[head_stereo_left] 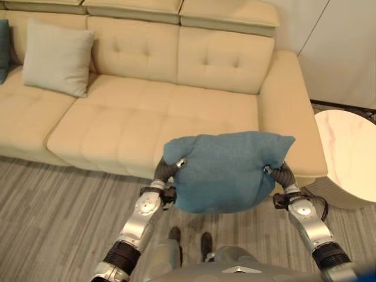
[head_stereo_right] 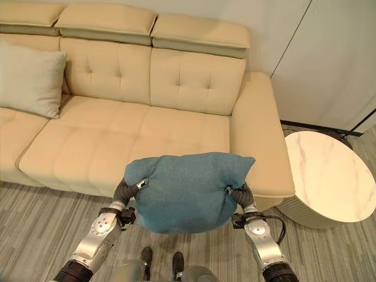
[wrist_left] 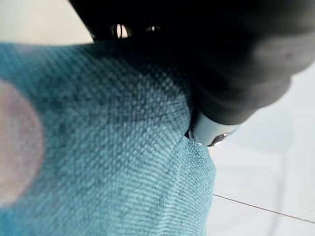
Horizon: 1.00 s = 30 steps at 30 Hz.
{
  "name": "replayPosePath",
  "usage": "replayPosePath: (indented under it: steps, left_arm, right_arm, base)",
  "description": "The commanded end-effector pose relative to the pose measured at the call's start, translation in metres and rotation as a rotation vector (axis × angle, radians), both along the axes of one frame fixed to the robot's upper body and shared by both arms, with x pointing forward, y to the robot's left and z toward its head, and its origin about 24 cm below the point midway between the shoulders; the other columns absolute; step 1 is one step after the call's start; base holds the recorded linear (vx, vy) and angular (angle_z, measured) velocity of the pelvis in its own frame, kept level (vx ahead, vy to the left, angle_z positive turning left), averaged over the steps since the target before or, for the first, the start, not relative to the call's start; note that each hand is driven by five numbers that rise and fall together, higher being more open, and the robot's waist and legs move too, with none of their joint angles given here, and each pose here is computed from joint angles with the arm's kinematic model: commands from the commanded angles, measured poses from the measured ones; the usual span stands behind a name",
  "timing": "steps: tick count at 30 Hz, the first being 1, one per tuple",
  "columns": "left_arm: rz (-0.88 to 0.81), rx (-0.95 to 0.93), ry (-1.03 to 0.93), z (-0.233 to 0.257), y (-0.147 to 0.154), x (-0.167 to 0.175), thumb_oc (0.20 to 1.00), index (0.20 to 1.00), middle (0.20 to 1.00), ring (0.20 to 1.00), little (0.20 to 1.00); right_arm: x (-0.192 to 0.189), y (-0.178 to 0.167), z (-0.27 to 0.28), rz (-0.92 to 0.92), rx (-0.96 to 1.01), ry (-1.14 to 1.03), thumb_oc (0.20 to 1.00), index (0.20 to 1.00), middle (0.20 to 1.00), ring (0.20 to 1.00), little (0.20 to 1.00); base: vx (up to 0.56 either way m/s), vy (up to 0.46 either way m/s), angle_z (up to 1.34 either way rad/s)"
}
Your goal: Pick up all the scattered cushions and arrange them neatly on the sofa.
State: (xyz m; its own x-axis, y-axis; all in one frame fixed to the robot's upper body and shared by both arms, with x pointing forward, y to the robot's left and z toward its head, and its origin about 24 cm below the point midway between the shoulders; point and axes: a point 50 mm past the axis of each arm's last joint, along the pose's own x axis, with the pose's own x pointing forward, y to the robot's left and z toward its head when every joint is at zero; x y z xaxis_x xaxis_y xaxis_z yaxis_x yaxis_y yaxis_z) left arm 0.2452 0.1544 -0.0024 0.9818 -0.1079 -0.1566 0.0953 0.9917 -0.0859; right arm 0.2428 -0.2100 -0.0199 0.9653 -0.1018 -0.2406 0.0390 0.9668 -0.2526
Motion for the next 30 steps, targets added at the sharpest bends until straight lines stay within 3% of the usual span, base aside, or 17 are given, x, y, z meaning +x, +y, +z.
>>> replayPosePath:
  steps: [1, 15, 30]
  left_arm:
    - [-0.033, -0.016, -0.187, 0.035, 0.001, 0.009, 0.200, 0.200, 0.200, 0.200, 0.200]
    - [0.000, 0.028, -0.224, 0.044, 0.015, 0.009, 0.200, 0.200, 0.200, 0.200, 0.200]
    - [-0.052, -0.028, -0.234, 0.044, 0.000, 0.010, 0.200, 0.200, 0.200, 0.200, 0.200]
  right_arm:
    - [0.006, -0.005, 0.031, -0.013, 0.021, -0.184, 0.200, 0.200, 0.200, 0.200, 0.200]
    - [0.014, 0.018, 0.034, 0.050, 0.066, -0.201, 0.200, 0.200, 0.200, 0.200, 0.200]
    - [0.000, -0.012, 0.031, -0.024, 0.027, -0.184, 0.200, 0.200, 0.200, 0.200, 0.200]
  base:
    - [0.42, 0.198, -0.43]
    - [0.18, 0.131, -0.28]
    - [0.23, -0.028, 0.34]
